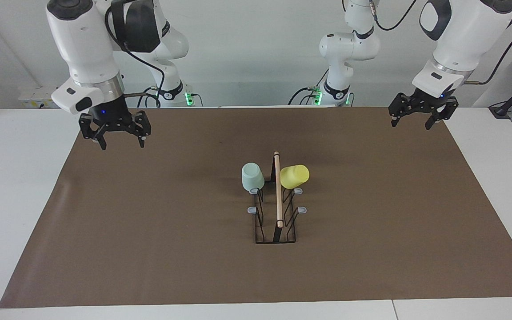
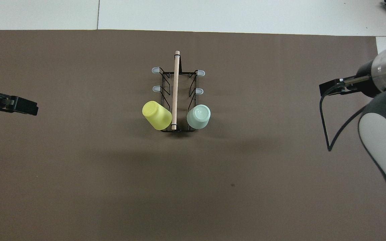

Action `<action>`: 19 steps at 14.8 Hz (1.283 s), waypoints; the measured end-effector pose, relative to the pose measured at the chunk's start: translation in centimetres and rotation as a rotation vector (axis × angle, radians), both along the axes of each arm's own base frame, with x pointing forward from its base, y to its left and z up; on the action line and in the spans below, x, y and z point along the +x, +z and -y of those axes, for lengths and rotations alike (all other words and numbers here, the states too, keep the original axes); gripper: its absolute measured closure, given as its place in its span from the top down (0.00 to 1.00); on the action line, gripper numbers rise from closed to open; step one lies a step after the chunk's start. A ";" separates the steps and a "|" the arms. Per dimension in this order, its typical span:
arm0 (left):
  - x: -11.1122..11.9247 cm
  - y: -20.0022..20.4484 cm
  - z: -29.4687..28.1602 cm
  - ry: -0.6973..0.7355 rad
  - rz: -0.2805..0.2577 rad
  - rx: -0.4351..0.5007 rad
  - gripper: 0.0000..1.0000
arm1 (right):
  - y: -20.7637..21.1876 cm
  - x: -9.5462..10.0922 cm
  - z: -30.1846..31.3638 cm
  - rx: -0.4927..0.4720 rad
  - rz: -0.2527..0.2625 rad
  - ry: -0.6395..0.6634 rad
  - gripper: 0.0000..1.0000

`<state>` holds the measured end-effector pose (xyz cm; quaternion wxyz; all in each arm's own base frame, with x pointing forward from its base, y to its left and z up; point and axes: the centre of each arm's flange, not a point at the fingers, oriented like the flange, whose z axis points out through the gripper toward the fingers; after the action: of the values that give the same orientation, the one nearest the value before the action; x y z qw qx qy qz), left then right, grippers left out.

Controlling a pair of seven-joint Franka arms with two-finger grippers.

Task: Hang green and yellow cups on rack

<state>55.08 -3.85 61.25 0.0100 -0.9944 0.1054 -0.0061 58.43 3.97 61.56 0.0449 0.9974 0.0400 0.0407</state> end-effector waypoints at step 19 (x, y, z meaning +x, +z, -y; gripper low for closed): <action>0.0 0.0 -0.7 0.019 0.000 -0.011 1.00 | -0.7 -4.5 2.8 0.073 -0.113 -0.158 1.00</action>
<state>55.12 -3.13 61.27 0.0045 -0.9954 0.0957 -0.0065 53.93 1.13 60.85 0.0090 0.9991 -0.0379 -0.0180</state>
